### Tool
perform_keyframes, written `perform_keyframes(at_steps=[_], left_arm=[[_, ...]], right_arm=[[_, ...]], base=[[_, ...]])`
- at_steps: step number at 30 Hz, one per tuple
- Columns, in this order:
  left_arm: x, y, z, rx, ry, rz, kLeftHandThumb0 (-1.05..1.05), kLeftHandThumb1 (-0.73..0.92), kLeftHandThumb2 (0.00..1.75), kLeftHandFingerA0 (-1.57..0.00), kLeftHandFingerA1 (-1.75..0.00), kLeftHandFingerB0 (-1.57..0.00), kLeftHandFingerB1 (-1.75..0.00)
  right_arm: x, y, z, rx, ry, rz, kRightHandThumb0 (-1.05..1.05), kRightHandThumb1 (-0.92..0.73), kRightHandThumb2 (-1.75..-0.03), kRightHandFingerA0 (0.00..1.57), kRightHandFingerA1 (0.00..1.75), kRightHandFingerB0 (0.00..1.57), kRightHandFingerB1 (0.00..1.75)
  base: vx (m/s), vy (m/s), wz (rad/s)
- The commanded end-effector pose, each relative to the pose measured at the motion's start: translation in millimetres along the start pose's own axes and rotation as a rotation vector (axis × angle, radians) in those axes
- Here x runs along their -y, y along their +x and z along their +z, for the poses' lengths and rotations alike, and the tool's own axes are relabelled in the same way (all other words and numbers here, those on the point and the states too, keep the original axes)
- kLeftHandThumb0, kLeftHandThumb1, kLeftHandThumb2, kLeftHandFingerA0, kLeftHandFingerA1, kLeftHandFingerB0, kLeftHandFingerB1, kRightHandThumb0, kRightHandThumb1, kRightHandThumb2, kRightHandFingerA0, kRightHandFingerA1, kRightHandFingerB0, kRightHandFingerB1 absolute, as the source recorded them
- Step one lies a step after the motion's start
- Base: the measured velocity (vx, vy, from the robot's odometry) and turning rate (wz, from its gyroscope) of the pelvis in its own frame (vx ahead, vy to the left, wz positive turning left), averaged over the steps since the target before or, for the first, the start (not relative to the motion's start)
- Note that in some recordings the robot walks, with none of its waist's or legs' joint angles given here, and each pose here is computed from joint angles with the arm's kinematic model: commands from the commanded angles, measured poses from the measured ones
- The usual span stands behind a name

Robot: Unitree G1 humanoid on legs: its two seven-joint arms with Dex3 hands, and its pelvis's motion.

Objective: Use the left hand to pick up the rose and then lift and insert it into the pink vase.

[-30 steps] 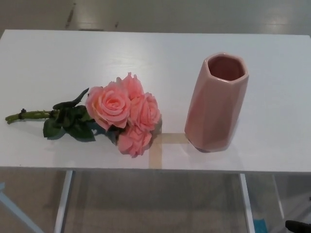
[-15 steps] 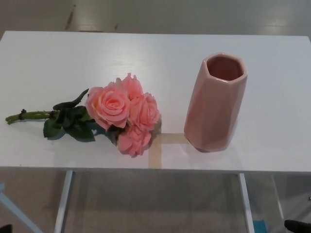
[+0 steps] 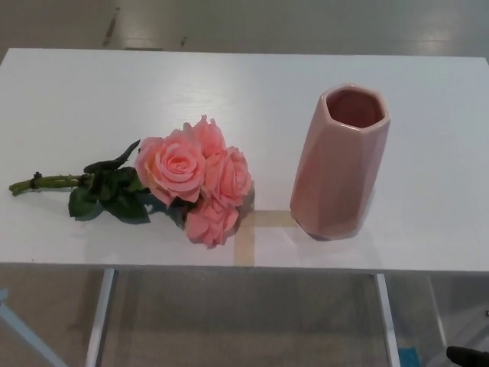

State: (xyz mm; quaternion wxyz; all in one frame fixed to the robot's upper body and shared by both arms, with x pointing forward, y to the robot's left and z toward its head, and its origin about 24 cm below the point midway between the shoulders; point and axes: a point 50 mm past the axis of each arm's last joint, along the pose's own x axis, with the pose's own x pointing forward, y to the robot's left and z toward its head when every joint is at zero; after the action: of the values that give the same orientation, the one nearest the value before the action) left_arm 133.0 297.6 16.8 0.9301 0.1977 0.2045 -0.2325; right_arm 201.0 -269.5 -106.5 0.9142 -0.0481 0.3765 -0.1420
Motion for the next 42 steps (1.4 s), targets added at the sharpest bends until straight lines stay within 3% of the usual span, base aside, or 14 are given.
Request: perform_keyframes(at_steps=[1,2,3,6,7,9,10,16,20,24,25,33,34,42], left_arm=[[14.7,-32.6,71.6,0.271,0.001,-0.398,-0.44,0.32,0.65,-0.34,-0.49,-0.30,-0.42],[13.8,-37.4,81.4,0.308,0.013,-0.398,-0.39,0.41,0.52,-0.35,-0.41,-0.33,-0.33],[10.2,-44.8,98.3,0.392,0.035,-0.378,-0.23,0.22,0.81,-0.13,-0.53,-0.10,-0.50],[6.4,-57.7,127.5,0.554,0.104,-0.291,-0.24,0.20,0.80,-0.09,-0.51,-0.06,-0.49],[4.0,-61.1,136.4,0.603,0.135,-0.244,-0.42,0.38,0.51,-0.22,-0.35,-0.18,-0.27],[3.2,-63.5,140.6,0.623,0.146,-0.225,-0.42,0.38,0.51,-0.22,-0.35,-0.18,-0.27],[-7.8,-68.2,164.5,0.716,0.205,-0.105,-0.26,0.18,0.78,-0.02,-0.49,0.00,-0.47],[-22.1,-68.5,186.8,0.753,0.300,-0.001,-0.26,0.17,0.77,-0.02,-0.50,0.00,-0.47],[-51.8,-45.1,224.8,0.722,0.497,0.145,-0.39,0.37,0.51,-0.04,-0.26,-0.07,-0.25],[-53.2,-43.4,227.3,0.720,0.500,0.149,-0.39,0.37,0.51,-0.04,-0.26,-0.07,-0.25],[-69.4,-22.4,233.6,0.638,0.607,0.253,-0.45,0.32,0.70,0.00,-0.15,-0.01,-0.20],[-106.6,27.7,243.2,0.423,0.689,0.300,-0.59,0.41,0.54,0.00,-0.14,0.00,-0.24],[-111.0,35.1,245.0,0.397,0.693,0.308,-0.54,0.34,0.75,0.00,-0.13,0.00,-0.22],[-120.0,83.1,255.6,0.211,0.747,0.323,-0.61,0.32,0.67,0.00,-0.07,0.00,-0.20]], right_arm=[[2.4,0.1,-0.3,-0.005,-0.024,-0.013,-0.13,-0.55,-0.56,0.66,0.52,0.55,0.47],[2.9,0.1,-0.1,-0.005,-0.025,-0.013,-0.14,-0.55,-0.56,0.66,0.52,0.55,0.47],[2.3,0.3,-0.1,-0.007,-0.023,-0.012,-0.14,-0.55,-0.56,0.66,0.52,0.55,0.47],[1.9,0.1,-0.5,-0.006,-0.027,-0.012,-0.14,-0.55,-0.56,0.66,0.52,0.55,0.47],[2.0,0.1,-0.3,-0.005,-0.028,-0.010,-0.14,-0.55,-0.56,0.66,0.52,0.54,0.47],[2.0,0.1,-0.3,-0.005,-0.029,-0.010,-0.14,-0.55,-0.56,0.66,0.52,0.54,0.47],[1.2,0.0,-1.1,-0.009,-0.035,-0.008,-0.15,-0.55,-0.56,0.66,0.52,0.54,0.47],[0.2,-0.1,-1.6,-0.011,-0.038,-0.008,-0.15,-0.55,-0.56,0.66,0.52,0.54,0.47],[-0.3,0.8,0.9,-0.009,-0.038,-0.012,-0.15,-0.55,-0.55,0.66,0.52,0.56,0.47],[-0.3,0.8,1.0,-0.009,-0.038,-0.012,-0.15,-0.55,-0.55,0.66,0.52,0.56,0.47],[0.1,0.8,0.8,-0.011,-0.047,-0.012,-0.15,-0.55,-0.55,0.66,0.52,0.56,0.47],[0.9,0.1,-2.0,-0.019,-0.039,-0.011,-0.15,-0.56,-0.56,0.66,0.52,0.56,0.47],[1.0,-0.3,-3.0,-0.020,-0.036,-0.010,-0.15,-0.56,-0.56,0.66,0.52,0.56,0.47],[1.8,-1.6,-6.6,-0.018,-0.035,-0.005,-0.15,-0.56,-0.56,0.66,0.52,0.56,0.48]], base=[[0.00,0.000,0.00],[0.00,0.000,0.00],[0.00,0.000,0.00],[0.00,0.000,0.00],[0.00,0.000,0.00],[0.00,0.000,0.00],[0.00,0.000,0.00],[0.00,0.000,0.00],[0.00,0.000,0.02],[0.00,0.000,0.00],[0.00,0.000,0.00],[0.00,0.000,0.00],[0.00,0.000,0.00],[0.00,0.000,0.00]])
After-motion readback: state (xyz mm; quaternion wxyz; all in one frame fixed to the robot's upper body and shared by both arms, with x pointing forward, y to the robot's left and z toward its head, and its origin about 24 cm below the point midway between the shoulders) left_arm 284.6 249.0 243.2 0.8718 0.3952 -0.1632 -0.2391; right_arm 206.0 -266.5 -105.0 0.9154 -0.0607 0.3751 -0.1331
